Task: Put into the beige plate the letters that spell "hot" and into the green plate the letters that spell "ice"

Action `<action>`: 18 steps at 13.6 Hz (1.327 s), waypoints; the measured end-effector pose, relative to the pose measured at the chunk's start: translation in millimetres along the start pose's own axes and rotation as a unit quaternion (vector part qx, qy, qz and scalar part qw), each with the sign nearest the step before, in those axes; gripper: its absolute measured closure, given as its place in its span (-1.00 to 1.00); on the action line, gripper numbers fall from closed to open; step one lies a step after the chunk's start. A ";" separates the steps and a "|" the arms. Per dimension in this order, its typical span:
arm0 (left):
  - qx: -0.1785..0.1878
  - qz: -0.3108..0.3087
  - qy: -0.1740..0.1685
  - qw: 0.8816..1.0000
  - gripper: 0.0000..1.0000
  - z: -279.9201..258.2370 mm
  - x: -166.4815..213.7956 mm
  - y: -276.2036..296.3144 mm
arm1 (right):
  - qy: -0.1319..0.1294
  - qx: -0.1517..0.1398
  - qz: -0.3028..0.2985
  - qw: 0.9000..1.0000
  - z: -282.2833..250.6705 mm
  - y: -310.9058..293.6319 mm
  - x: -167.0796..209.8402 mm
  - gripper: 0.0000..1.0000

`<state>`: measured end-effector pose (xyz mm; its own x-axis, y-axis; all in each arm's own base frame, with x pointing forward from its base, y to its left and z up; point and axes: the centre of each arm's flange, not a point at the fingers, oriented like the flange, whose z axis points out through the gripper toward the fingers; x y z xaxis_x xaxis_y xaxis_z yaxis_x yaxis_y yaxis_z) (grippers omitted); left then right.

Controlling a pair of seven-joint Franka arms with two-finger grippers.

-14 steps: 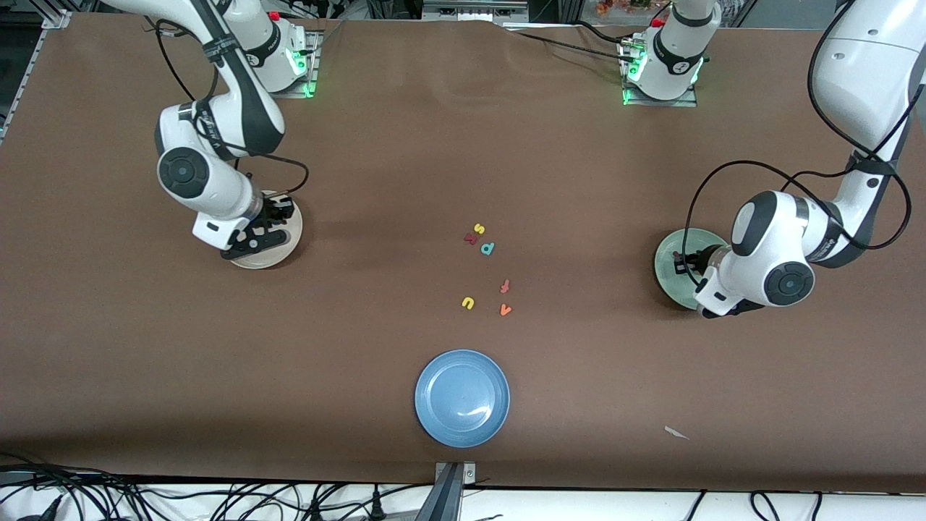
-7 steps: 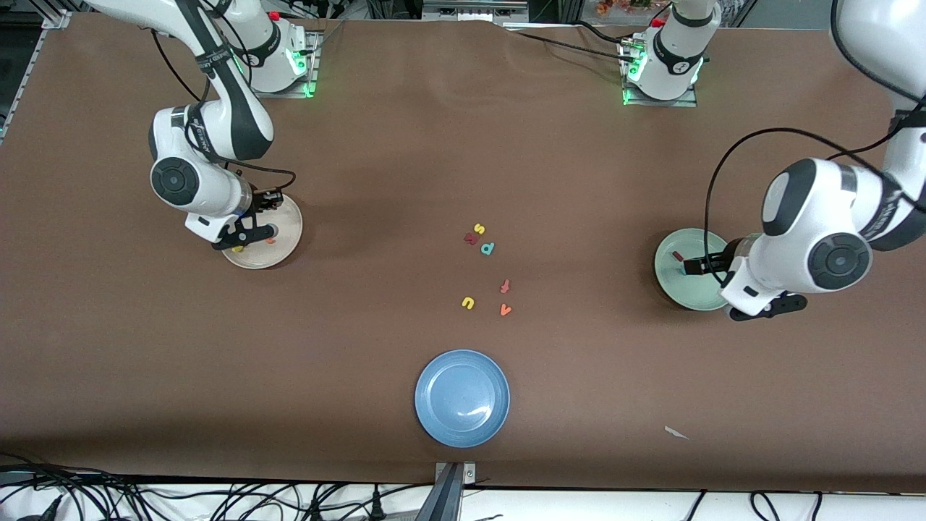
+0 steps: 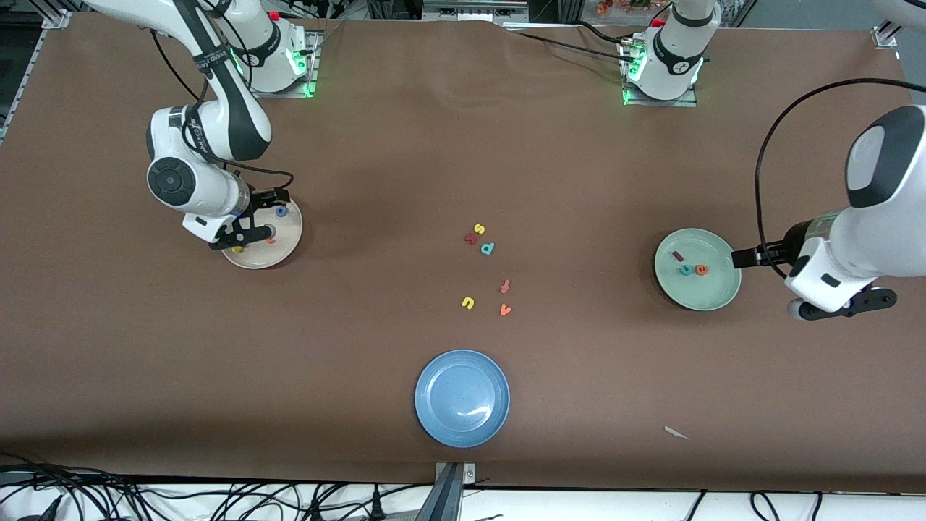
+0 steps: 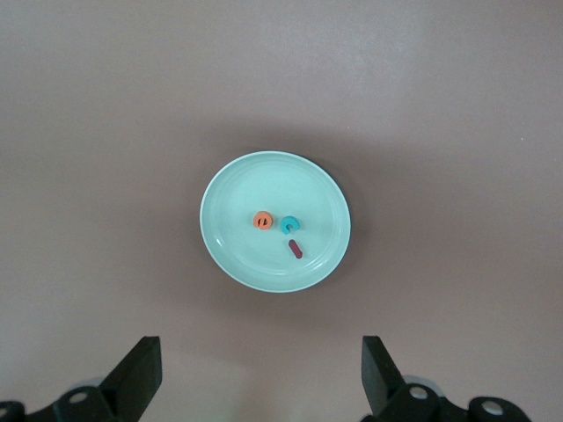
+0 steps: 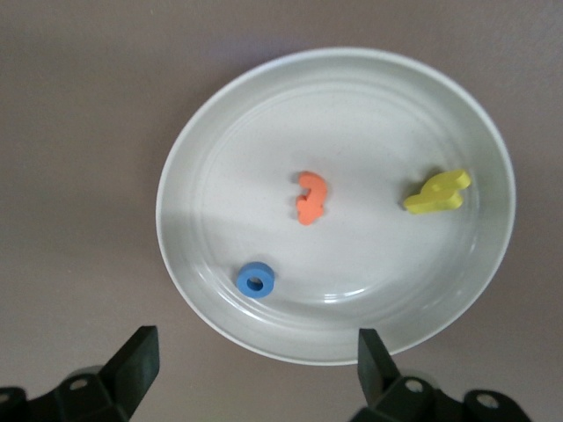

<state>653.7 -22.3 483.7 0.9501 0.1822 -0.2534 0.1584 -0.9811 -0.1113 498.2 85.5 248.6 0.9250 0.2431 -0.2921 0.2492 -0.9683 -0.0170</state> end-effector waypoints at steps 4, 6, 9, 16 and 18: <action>0.001 0.049 -0.003 0.999 -1.00 -16.1 -7.1 1.1 | 0.011 -0.003 0.002 1.000 -85.2 3.0 20.2 -1.00; -0.001 0.059 0.013 0.998 -1.00 -30.9 -9.2 5.6 | 0.023 -0.004 0.003 1.000 -137.9 4.4 23.2 -1.00; 0.021 0.088 0.028 0.996 -1.00 -40.7 -7.0 13.9 | 0.060 -0.008 0.005 0.998 -212.5 6.6 23.6 -1.00; -0.021 0.095 0.075 0.992 -1.00 -64.8 -6.6 8.4 | 0.111 -0.011 0.043 0.993 -297.9 47.4 7.6 -1.00; -0.026 0.094 0.081 0.992 -1.00 -71.8 -11.4 7.6 | 0.103 -0.010 0.053 0.993 -316.8 56.6 -4.7 -1.00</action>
<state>663.4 -36.5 554.7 0.9943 -0.0137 -0.1057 -0.0165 -0.9995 -0.0256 598.8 47.6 552.0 0.9850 0.1481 -0.0888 0.1506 -0.9883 0.0222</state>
